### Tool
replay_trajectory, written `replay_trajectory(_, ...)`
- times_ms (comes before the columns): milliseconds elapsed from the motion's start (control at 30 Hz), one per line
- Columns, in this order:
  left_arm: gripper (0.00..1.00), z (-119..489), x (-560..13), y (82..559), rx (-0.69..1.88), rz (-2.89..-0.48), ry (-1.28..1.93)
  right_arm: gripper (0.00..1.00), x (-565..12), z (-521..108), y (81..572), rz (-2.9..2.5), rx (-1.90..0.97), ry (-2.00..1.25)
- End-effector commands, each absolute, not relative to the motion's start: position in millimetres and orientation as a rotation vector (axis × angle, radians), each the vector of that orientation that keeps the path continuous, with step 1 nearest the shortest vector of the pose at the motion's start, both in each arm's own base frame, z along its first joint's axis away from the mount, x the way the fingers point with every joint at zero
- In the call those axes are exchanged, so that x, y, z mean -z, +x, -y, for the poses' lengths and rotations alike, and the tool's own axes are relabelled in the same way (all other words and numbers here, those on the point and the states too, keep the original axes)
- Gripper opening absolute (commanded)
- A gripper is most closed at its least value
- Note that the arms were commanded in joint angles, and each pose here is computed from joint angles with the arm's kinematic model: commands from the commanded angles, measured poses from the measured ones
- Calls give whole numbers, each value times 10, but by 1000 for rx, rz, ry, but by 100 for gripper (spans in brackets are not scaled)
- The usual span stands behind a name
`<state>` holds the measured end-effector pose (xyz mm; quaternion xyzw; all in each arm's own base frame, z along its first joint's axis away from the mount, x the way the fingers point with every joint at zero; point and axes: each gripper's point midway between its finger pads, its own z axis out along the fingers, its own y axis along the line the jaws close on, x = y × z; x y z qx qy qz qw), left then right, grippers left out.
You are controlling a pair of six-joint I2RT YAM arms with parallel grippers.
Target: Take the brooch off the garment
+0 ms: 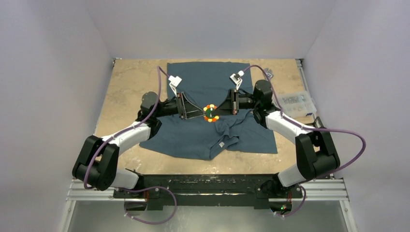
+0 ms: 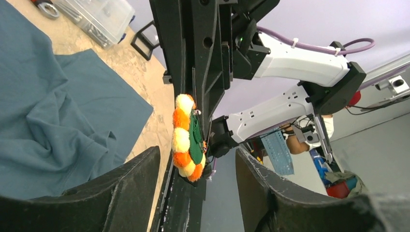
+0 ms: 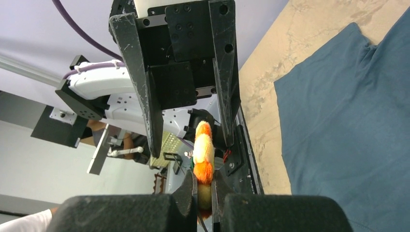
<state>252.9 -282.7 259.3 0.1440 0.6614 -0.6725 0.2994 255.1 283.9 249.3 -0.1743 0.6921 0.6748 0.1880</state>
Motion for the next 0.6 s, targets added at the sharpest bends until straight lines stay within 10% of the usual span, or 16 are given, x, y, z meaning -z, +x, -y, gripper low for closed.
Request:
replay_trajectory(0,58,2912,-2777,2535,1745,-1673,467,0,-2612,-2823,2498,-1871,-1839,-576)
replay_trajectory(567,46,3120,-2818,2516,1810,-1661,500,0,-2586,-2795,2435,-1873,-1794,-625)
